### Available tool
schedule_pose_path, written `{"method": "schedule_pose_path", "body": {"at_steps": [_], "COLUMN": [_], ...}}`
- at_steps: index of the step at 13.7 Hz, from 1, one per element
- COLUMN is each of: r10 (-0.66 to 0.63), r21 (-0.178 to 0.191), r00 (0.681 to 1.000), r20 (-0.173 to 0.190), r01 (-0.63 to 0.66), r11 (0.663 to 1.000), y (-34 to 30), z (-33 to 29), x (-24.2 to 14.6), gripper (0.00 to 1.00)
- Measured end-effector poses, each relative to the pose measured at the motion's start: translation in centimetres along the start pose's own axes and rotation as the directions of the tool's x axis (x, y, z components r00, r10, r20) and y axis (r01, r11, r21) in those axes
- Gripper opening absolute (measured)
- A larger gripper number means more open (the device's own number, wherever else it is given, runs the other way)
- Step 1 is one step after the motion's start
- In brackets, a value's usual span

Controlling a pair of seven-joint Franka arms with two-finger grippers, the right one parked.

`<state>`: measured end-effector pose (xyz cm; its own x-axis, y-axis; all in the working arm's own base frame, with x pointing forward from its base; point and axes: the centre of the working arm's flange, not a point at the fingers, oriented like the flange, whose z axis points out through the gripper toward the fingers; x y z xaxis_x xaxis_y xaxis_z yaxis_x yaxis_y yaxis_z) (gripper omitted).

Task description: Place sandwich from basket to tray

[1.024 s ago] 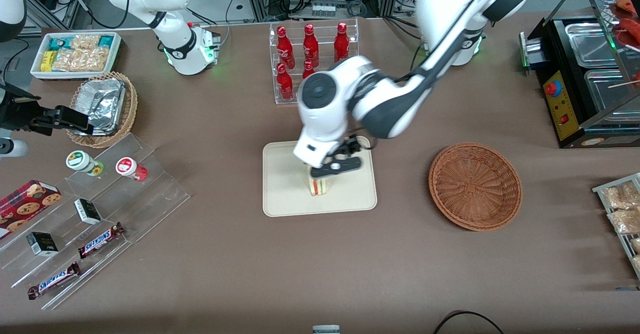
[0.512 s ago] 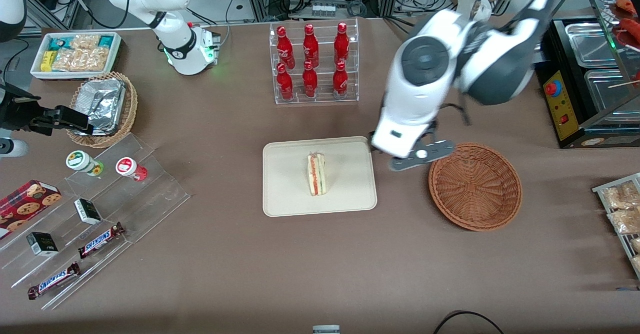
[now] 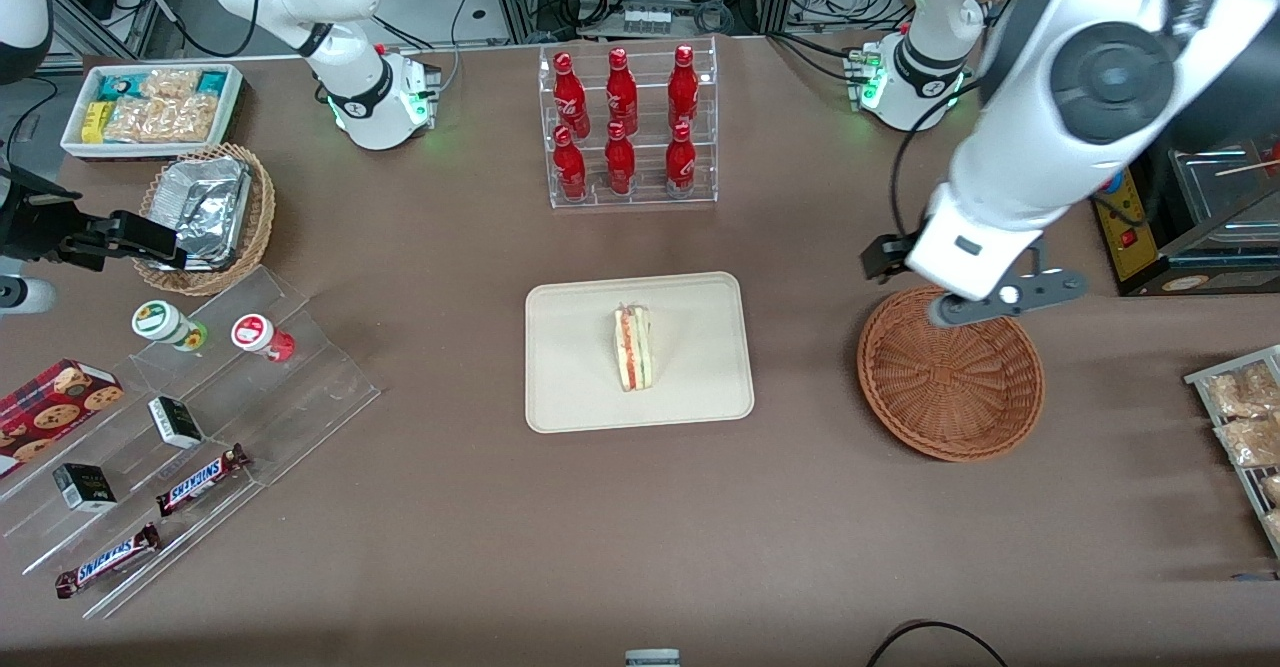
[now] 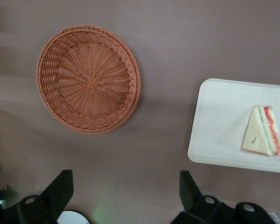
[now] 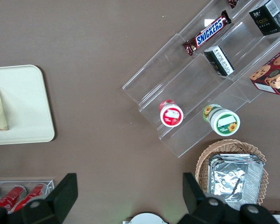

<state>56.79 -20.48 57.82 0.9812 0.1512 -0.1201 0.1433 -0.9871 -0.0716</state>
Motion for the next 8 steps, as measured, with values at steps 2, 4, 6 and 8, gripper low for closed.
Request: {"method": "schedule_pose_path", "body": {"at_steps": [2,4,6,8], "r10": [0.022,0.059,0.076,0.072], "r21": [-0.010,-0.018,-0.018,-0.022], "r00": [1.000,0.998,0.997,0.997], "r20": [0.006,0.006,0.002,-0.006], "r01": [-0.022,-0.059,-0.076,-0.072], "r11": [1.000,0.998,0.997,0.997], "y": [-2.9,-6.8,-10.8,-13.9], "z": [-0.5,-1.3,-2.0,-2.6], "x": [-0.1,-0.4,-0.8,-0.9], "gripper": [1.00,1.00,1.00,1.00]}}
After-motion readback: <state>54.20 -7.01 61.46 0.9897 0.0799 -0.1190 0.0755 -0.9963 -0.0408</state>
